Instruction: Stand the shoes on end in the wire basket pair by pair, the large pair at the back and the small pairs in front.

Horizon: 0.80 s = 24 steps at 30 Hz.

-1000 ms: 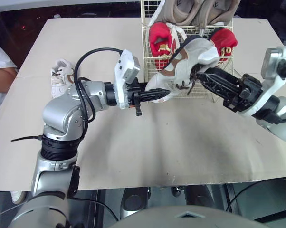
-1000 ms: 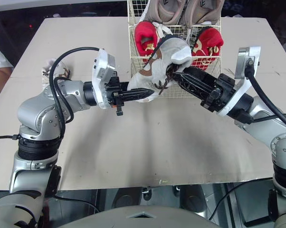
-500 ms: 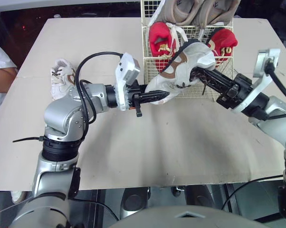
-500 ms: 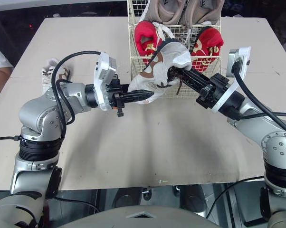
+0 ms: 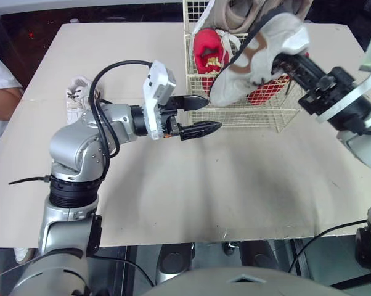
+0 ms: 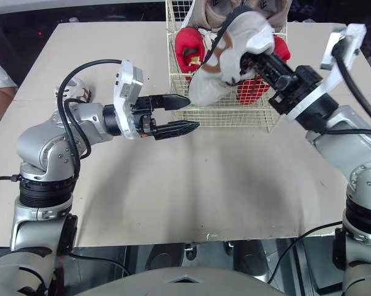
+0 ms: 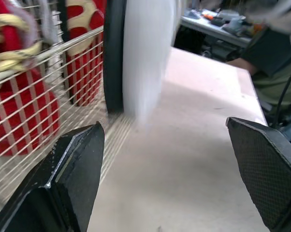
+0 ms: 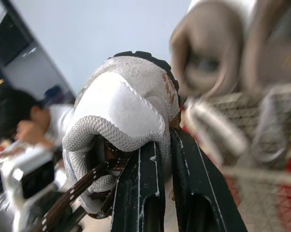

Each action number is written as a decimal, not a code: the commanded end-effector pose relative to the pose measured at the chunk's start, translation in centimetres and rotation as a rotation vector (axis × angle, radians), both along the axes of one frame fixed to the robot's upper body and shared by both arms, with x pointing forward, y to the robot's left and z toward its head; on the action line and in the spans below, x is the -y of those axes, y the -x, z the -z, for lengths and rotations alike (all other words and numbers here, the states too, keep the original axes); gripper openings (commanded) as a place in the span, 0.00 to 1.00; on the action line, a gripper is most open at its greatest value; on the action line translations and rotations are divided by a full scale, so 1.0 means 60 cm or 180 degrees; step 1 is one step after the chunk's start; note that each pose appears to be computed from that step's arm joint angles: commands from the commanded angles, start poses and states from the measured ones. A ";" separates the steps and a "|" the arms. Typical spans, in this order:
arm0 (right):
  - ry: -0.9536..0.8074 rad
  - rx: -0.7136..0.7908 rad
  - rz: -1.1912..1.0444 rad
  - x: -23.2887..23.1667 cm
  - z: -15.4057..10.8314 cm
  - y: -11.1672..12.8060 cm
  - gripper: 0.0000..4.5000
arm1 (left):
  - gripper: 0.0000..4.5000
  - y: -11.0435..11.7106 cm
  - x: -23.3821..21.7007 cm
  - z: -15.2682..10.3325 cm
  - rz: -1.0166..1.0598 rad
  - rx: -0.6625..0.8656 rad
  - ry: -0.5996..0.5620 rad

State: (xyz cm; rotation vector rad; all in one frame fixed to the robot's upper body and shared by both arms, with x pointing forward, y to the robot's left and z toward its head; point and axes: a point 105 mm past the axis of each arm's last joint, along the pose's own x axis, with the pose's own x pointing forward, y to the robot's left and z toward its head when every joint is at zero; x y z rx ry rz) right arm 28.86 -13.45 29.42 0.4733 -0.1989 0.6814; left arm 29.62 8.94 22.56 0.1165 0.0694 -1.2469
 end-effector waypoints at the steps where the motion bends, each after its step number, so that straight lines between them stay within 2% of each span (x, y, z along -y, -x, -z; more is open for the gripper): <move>1: -0.0106 0.0119 0.0511 0.055 -0.022 -0.007 0.00 | 0.98 0.017 -0.005 -0.042 0.0021 0.0373 -0.0015; 14: 0.0389 -0.0506 0.1375 0.126 0.092 -0.048 0.00 | 0.98 0.037 -0.006 -0.090 -0.0078 0.0790 0.0076; 19: 0.0534 -0.0782 0.1421 0.118 0.129 -0.057 0.00 | 0.98 0.038 -0.003 -0.095 -0.0096 0.0888 0.0068; 24: 0.0620 -0.0682 0.1270 0.098 0.124 -0.050 0.00 | 0.98 0.037 -0.003 -0.093 -0.0104 0.0899 0.0050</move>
